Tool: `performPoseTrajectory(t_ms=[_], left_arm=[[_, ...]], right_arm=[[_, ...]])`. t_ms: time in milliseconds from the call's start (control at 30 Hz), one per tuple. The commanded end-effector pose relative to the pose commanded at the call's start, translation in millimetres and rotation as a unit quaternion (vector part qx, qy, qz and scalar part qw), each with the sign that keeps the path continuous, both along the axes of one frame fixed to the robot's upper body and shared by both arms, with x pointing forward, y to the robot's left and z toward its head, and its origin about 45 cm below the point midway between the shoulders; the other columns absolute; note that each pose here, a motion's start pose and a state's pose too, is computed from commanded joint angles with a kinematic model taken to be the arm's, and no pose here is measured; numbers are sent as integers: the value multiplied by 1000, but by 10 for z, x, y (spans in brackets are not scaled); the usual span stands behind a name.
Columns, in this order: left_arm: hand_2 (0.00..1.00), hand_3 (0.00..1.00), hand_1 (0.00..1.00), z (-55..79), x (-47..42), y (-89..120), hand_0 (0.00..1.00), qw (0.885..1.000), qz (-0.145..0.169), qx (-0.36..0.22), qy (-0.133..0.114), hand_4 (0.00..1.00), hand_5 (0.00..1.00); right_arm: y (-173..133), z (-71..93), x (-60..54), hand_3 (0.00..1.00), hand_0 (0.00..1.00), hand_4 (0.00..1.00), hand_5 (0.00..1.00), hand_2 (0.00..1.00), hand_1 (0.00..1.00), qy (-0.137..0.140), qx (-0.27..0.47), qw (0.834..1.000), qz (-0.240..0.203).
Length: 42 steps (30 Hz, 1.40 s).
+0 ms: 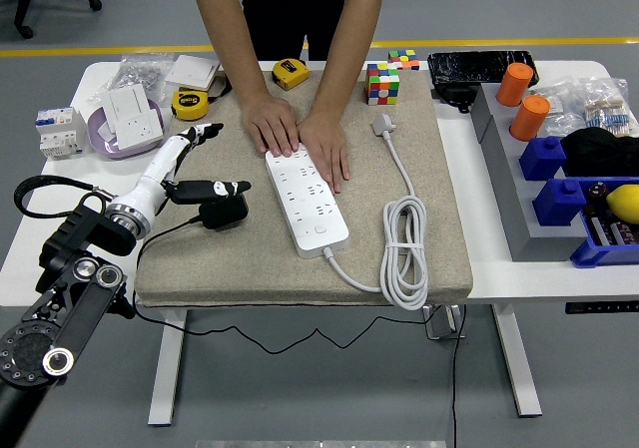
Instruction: Pick up the plug,place it near the board,insert it into the board,press the button
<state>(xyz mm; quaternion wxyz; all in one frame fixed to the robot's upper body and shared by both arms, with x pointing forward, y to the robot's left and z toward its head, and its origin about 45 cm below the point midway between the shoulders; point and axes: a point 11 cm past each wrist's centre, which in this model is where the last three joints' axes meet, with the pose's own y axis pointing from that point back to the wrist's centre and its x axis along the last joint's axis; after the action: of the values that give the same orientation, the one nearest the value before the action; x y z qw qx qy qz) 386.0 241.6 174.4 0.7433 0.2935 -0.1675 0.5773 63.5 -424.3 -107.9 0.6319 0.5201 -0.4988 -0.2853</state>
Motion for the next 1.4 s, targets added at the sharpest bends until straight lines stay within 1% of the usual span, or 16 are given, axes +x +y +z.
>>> performPoseTrajectory(t_ms=[100, 133, 300, 333, 400, 500, 533, 667, 700, 900, 1100, 1133, 1200, 1267, 1300, 1400], left_arm=[[819, 771, 892, -94, 30, -22, 958, 998, -12, 68, -1, 998, 158], [736, 712, 789, -123, 43, -22, 802, 996, -14, 87, -2, 998, 162], [736, 712, 789, -187, 92, 6, 802, 982, -19, 186, -22, 998, 162], [572, 584, 656, -198, 98, 14, 685, 979, -20, 203, -26, 998, 161], [572, 584, 656, -224, 99, 24, 685, 975, -21, 220, -30, 998, 161], [572, 584, 656, -250, 73, 13, 685, 973, -22, 225, -36, 998, 161], [536, 521, 639, -252, 66, 5, 658, 973, -22, 225, -40, 998, 158], [536, 521, 639, -244, 55, -16, 658, 973, -15, 223, -62, 998, 158], [531, 499, 657, -245, 56, -15, 655, 973, -13, 223, -65, 998, 163], [531, 499, 657, -255, 94, 27, 655, 972, 8, 219, -87, 998, 163], [527, 485, 656, -297, 143, 49, 652, 972, 23, 216, -91, 998, 171], [514, 472, 648, -301, 150, 52, 628, 972, 25, 216, -92, 998, 176], [514, 472, 648, -304, 163, 69, 628, 971, 30, 216, -95, 998, 176], [514, 472, 648, -285, 182, 101, 628, 970, 37, 216, -104, 998, 176], [492, 456, 634, -268, 193, 117, 601, 970, 41, 216, -108, 998, 180], [492, 456, 634, -198, 223, 140, 601, 968, 51, 214, -125, 998, 180]], right_arm=[[-10, 1, -12, 607, 812, 888, 575, 693, 721, 2, -1, 1000, 0], [-12, 1, -18, 607, 813, 888, 575, 693, 720, 3, -1, 1000, 1], [-20, 2, -30, 607, 813, 888, 575, 693, 720, 5, -2, 1000, 3], [-23, 4, -27, 608, 813, 888, 575, 693, 720, 5, -2, 1000, 3], [-26, 6, -20, 608, 813, 888, 575, 693, 720, 4, -3, 1000, 3], [-32, 8, -16, 608, 813, 888, 575, 693, 720, 3, -3, 1000, 4], [-34, 9, -19, 608, 812, 888, 576, 693, 720, 4, -4, 1000, 4], [-38, 9, -29, 608, 812, 888, 576, 693, 720, 5, -4, 1000, 4], [-38, 9, -29, 607, 812, 888, 575, 693, 720, 5, -4, 1000, 4], [-34, 10, -14, 607, 812, 888, 575, 693, 720, 3, -3, 1000, 5], [-40, 12, -9, 606, 812, 887, 575, 693, 720, 4, -4, 1000, 5], [-40, 13, -5, 606, 812, 887, 575, 693, 721, 3, -4, 1000, 5], [-40, 14, 4, 606, 812, 887, 575, 693, 721, 2, -4, 1000, 5], [-36, 15, 13, 606, 812, 887, 575, 693, 721, 1, -4, 1000, 5], [-35, 15, 18, 606, 812, 887, 575, 693, 721, 1, -4, 1000, 5], [-36, 16, 24, 606, 812, 887, 575, 693, 721, 0, -4, 1000, 5]])
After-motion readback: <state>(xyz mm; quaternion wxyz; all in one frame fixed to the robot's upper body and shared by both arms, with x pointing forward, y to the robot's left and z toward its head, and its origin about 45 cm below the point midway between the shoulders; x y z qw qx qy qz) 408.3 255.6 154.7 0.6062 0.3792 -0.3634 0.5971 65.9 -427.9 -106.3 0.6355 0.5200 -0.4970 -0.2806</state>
